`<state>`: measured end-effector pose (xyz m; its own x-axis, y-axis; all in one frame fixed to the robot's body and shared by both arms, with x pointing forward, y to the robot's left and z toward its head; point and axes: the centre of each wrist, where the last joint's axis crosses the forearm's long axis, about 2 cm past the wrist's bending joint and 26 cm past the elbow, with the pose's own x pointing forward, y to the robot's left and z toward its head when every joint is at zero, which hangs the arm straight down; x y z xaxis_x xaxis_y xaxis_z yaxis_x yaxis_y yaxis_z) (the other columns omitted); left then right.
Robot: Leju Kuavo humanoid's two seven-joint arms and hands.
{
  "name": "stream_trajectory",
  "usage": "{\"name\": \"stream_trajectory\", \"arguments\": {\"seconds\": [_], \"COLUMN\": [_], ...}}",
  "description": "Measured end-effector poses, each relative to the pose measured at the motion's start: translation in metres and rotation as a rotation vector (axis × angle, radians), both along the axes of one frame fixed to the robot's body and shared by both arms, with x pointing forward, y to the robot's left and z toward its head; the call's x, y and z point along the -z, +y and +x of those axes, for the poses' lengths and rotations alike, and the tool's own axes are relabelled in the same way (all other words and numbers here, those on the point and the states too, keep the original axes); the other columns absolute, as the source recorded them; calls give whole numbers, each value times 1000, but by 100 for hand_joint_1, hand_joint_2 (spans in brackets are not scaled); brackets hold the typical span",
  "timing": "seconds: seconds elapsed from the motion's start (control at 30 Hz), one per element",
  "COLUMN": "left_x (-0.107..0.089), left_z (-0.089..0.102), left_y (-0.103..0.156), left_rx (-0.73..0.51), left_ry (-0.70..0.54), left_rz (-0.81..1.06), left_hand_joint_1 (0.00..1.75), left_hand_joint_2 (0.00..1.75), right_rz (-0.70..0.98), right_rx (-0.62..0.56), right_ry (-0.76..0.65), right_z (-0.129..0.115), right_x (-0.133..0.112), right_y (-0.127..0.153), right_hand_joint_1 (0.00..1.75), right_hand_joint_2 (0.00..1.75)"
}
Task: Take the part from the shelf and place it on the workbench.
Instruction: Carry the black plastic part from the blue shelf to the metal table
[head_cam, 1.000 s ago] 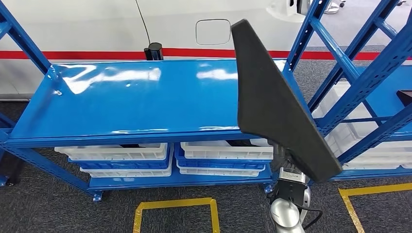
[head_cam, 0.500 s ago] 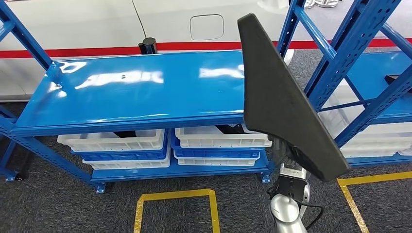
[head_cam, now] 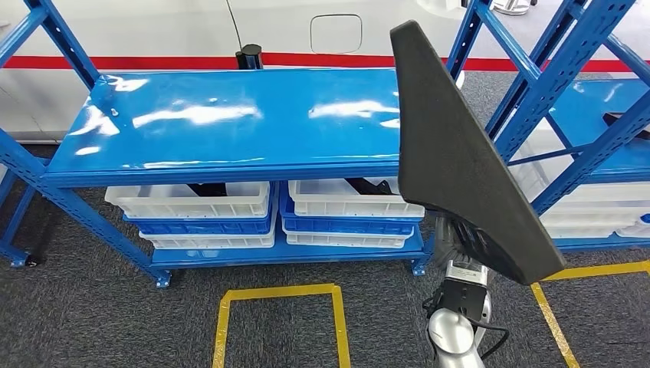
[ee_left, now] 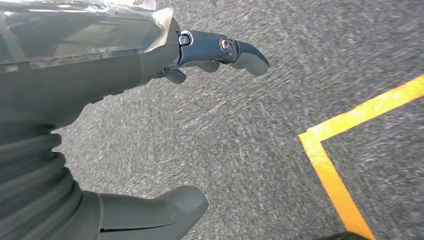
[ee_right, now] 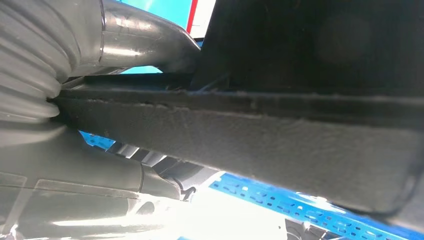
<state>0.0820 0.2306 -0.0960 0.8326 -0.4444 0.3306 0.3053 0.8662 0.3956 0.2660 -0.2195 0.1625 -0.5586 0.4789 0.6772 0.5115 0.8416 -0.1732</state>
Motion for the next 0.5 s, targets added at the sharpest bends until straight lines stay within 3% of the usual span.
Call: {"name": "stream_trajectory", "arguments": {"seconds": [0.5], "left_x": [1], "left_z": [-2], "left_y": [1], "left_rx": [5], "left_ry": [10], "left_rz": [1], "left_hand_joint_1": [0], "left_hand_joint_2": [175], "right_rz": [-9], "right_rx": [2], "right_ry": [13], "right_z": [-3], "right_x": [3], "right_y": [-1], "right_hand_joint_1": [175], "right_hand_joint_2": [175]}}
